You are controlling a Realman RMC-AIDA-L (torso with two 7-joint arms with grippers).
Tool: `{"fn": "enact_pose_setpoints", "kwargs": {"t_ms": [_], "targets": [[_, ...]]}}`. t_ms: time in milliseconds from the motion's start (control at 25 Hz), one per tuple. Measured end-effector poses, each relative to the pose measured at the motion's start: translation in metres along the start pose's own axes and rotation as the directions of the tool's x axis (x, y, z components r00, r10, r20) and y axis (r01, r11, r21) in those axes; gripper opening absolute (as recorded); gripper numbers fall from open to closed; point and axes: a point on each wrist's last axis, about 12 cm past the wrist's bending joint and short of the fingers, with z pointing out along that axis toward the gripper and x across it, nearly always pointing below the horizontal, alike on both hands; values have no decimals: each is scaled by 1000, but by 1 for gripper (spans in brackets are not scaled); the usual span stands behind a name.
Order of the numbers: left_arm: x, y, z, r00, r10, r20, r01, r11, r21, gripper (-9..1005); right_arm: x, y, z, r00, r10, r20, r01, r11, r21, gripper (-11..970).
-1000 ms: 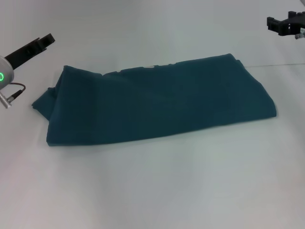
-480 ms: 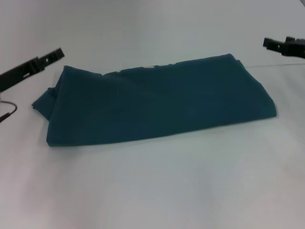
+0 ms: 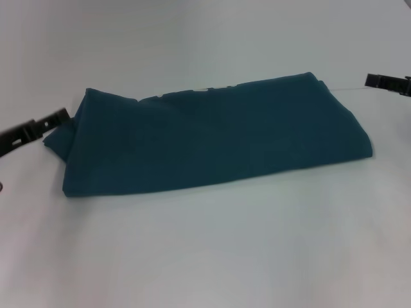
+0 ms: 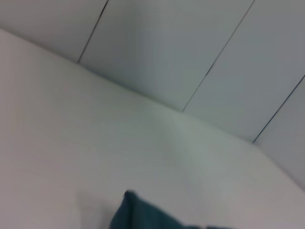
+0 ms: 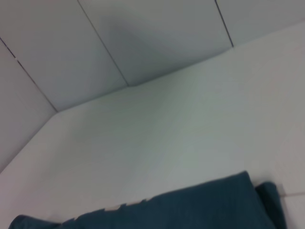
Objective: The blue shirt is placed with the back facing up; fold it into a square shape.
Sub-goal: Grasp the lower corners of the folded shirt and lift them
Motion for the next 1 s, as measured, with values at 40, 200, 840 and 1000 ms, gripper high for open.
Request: {"fn": "enact_pose_setpoints", "kwargs": {"t_ms": [40, 200, 840, 1000], "targets": [[2, 1, 0, 1000, 6, -10, -6, 1000, -5, 940, 0, -1, -3, 1000, 15, -15, -15, 1000, -3, 808], [12, 3, -2, 996, 45, -76, -47, 999, -21, 939, 0, -2, -8, 996, 51, -71, -52, 999, -9, 809], [33, 2, -6, 967, 104, -231, -104, 995, 11, 938, 1, -1, -9, 994, 55, -95, -57, 998, -12, 803], [35, 3, -5, 967, 103, -232, -107, 994, -4, 938, 1, 0, -8, 994, 51, -94, -53, 998, -14, 802]]}}
